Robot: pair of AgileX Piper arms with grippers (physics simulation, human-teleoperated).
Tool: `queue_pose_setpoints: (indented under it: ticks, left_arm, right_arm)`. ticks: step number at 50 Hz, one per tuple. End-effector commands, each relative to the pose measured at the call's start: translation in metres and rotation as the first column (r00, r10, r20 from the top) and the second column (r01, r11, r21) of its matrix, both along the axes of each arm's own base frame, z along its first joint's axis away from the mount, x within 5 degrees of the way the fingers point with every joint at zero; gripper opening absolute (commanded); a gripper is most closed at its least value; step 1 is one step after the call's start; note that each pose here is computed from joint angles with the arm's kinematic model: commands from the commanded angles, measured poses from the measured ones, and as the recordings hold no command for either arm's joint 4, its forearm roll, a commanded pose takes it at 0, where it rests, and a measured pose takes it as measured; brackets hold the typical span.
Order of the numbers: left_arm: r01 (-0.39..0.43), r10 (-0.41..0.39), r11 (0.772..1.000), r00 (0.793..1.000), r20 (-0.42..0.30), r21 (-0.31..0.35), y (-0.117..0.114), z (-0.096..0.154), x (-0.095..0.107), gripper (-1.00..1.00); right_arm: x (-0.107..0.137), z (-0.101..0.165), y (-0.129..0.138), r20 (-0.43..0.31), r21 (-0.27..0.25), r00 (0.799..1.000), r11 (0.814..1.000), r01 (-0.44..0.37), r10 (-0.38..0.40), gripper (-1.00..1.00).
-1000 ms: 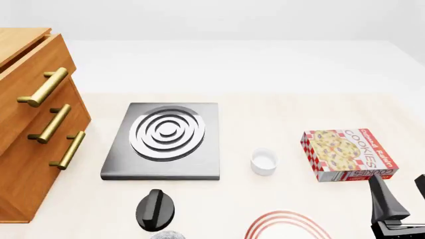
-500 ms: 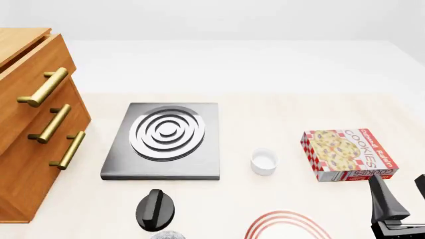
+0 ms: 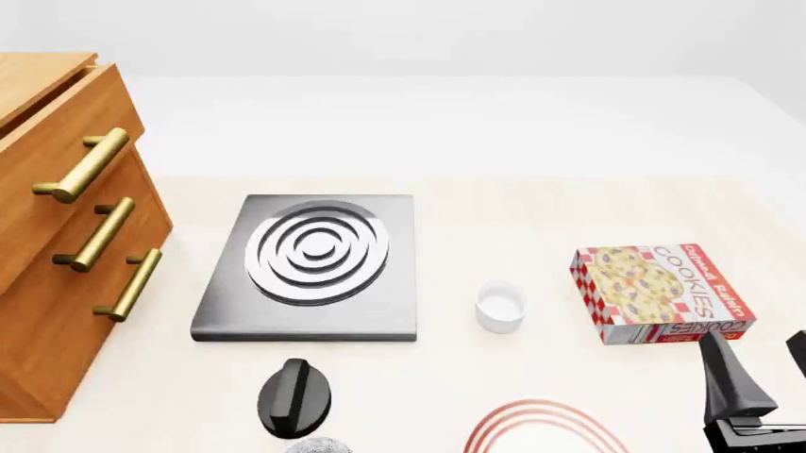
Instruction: Pick the akita bowl on the wooden cabinet and place it on the plate.
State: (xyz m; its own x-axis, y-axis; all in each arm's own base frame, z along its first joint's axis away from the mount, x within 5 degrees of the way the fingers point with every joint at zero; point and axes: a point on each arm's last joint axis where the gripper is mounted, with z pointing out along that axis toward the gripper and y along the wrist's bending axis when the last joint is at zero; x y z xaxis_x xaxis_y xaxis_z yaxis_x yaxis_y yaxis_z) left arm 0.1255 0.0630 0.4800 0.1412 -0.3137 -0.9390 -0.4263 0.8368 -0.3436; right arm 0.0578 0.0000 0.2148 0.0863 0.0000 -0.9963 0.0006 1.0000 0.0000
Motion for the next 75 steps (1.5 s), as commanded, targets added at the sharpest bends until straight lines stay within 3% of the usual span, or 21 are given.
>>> queue_pose_setpoints:
  ticks: [1, 13, 36, 62, 75]
  left_arm:
    - [-0.053, 0.053, 0.999, 0.999, -0.003, -0.002, 0.016, 0.002, 0.013, 1.00]
    - [-0.136, 0.136, 0.991, 0.991, -0.019, -0.012, 0.044, -0.008, 0.030, 1.00]
    - [-0.242, 0.240, 0.969, 0.970, -0.036, -0.056, 0.083, -0.015, 0.045, 1.00]
    - [-0.266, 0.260, 0.960, 0.963, -0.077, -0.083, 0.107, -0.029, 0.065, 1.00]
    - [-0.248, 0.241, 0.965, 0.967, -0.086, -0.087, 0.109, -0.030, 0.075, 1.00]
  right_arm:
    - [0.000, 0.000, 0.000, 0.000, 0.000, 1.000, 1.000, 0.000, 0.000, 1.00]
    - [0.000, 0.000, 0.000, 0.000, 0.000, 1.000, 1.000, 0.000, 0.000, 1.00]
    - [0.000, 0.000, 0.000, 0.000, 0.000, 1.000, 1.000, 0.000, 0.000, 1.00]
    - [0.000, 0.000, 0.000, 0.000, 0.000, 1.000, 1.000, 0.000, 0.000, 1.00]
    - [0.000, 0.000, 0.000, 0.000, 0.000, 1.000, 1.000, 0.000, 0.000, 1.00]
